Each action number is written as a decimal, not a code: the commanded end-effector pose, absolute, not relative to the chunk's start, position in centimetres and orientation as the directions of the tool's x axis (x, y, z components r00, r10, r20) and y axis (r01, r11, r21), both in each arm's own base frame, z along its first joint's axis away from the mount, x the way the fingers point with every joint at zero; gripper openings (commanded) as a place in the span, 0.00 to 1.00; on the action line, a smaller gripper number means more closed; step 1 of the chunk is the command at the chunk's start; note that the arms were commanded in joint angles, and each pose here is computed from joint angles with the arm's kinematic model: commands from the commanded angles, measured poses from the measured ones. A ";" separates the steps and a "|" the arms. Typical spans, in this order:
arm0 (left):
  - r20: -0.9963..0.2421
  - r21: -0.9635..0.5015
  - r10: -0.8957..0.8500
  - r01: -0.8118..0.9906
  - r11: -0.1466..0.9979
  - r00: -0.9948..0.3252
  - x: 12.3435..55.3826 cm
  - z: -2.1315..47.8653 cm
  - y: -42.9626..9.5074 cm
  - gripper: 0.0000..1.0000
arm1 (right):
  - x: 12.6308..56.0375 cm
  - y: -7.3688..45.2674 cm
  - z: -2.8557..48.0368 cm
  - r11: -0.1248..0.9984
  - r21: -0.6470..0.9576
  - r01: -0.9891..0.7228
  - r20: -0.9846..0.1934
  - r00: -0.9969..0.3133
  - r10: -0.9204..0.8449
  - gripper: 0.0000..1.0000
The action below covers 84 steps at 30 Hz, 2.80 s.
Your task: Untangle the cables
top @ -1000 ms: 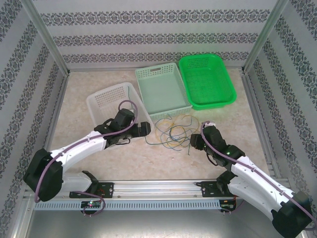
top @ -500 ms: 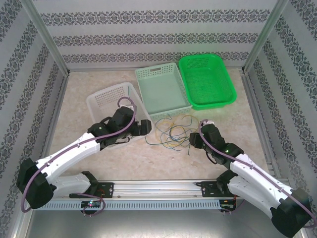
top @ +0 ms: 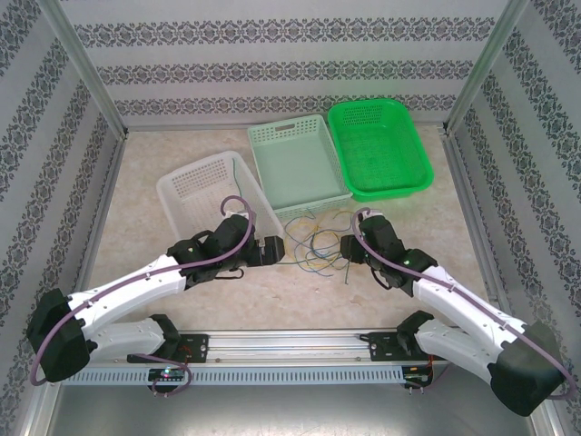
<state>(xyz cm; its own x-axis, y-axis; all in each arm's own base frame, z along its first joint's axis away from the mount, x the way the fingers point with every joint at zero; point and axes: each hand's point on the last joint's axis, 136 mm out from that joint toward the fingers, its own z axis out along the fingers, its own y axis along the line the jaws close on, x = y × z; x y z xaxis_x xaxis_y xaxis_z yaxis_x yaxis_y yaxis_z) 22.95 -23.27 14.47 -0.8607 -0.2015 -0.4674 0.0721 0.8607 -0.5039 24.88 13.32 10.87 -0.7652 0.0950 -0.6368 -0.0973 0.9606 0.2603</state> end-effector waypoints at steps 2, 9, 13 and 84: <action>-0.406 -0.465 -0.195 0.018 0.885 -0.893 21.1 13.2 -22.0 1.00 | 25.6 13.8 12.2 0.954 0.275 -0.117 -0.663 -0.742 0.100 0.47; -0.583 -0.351 -0.168 0.060 0.934 -0.795 21.7 19.1 -17.8 1.00 | 25.7 14.6 12.2 0.949 0.278 -0.146 -0.664 -0.743 0.080 0.47; -0.644 -0.255 -0.178 -0.012 0.967 -0.744 21.5 20.7 -13.7 0.99 | 26.3 16.8 13.9 0.938 0.255 -0.236 -0.673 -0.739 -0.002 0.46; -0.655 -0.234 -0.436 -0.383 0.894 -0.617 36.1 20.2 3.7 1.00 | 33.0 45.6 20.0 0.661 0.550 -0.511 -0.683 -0.731 0.003 0.67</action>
